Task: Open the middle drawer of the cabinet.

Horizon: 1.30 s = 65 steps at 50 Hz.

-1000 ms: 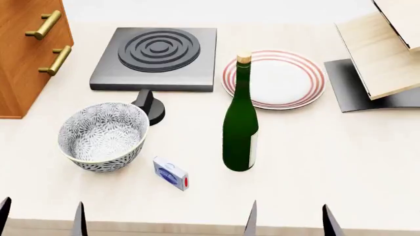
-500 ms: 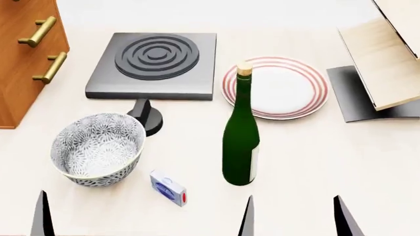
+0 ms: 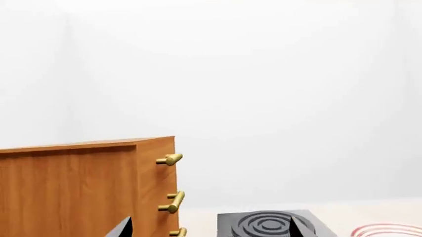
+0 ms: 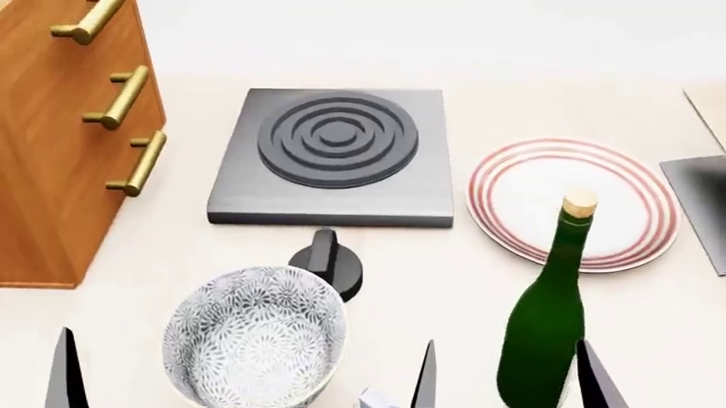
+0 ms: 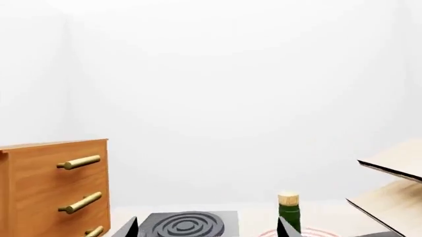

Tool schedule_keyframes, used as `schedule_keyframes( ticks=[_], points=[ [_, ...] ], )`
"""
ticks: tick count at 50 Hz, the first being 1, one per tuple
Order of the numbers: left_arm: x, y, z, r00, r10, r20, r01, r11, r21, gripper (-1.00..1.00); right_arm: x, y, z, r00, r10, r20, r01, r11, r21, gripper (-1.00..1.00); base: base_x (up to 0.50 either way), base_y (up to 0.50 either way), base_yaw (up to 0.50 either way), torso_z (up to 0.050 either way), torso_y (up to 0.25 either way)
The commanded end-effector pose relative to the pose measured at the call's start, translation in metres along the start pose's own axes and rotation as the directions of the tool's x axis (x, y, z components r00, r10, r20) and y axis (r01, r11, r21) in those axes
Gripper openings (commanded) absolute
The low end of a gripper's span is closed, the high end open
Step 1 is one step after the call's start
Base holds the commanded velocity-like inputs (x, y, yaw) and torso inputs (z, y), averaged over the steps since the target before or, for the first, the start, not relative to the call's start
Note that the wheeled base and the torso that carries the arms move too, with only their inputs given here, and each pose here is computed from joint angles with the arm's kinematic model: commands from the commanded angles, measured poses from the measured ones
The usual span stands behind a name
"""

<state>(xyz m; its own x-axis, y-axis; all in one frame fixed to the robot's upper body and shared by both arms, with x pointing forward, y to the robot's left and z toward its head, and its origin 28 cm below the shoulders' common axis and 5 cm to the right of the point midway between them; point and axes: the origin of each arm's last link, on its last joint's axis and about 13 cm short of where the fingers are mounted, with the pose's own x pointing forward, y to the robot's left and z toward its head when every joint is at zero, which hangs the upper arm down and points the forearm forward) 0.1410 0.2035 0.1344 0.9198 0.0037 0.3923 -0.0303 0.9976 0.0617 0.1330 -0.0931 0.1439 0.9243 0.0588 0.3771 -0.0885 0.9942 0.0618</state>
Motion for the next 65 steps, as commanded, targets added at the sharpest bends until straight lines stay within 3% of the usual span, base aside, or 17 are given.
schedule_keyframes(
  ticks=[1,20,43,54,65],
  points=[
    [-0.0004,-0.0007,0.0004,1.0,-0.001,-0.001,0.001,1.0,-0.004,1.0,-0.0007,0.0002,0.0006,1.0,-0.001,-0.003,0.001,1.0,-0.005,1.0,0.24,0.5,0.0,0.0,0.0],
    [-0.0005,-0.0011,-0.0013,1.0,-0.006,-0.006,0.006,1.0,0.0,1.0,-0.0013,0.0,0.0014,1.0,0.015,0.008,-0.016,1.0,0.015,1.0,0.25,0.49,0.0,0.0,0.0],
    [-0.0004,-0.0013,-0.0016,1.0,-0.007,-0.009,0.007,1.0,0.005,1.0,-0.0021,-0.0001,0.0013,1.0,0.017,0.023,-0.018,0.999,0.033,1.0,0.5,0.0,0.0,0.0,0.001],
    [-0.0006,-0.0013,-0.0017,1.0,-0.007,-0.011,0.007,1.0,0.006,1.0,-0.0033,-0.0004,0.0017,0.999,0.019,0.034,-0.021,0.999,0.047,1.0,0.0,0.0,0.0,0.0,0.0],
    [-0.001,-0.0015,-0.0012,1.0,-0.007,-0.009,0.007,1.0,0.007,1.0,-0.004,0.0,0.0019,0.999,0.028,0.034,-0.029,0.999,0.042,1.0,0.0,-0.49,0.0,0.0,0.0]
  ],
)
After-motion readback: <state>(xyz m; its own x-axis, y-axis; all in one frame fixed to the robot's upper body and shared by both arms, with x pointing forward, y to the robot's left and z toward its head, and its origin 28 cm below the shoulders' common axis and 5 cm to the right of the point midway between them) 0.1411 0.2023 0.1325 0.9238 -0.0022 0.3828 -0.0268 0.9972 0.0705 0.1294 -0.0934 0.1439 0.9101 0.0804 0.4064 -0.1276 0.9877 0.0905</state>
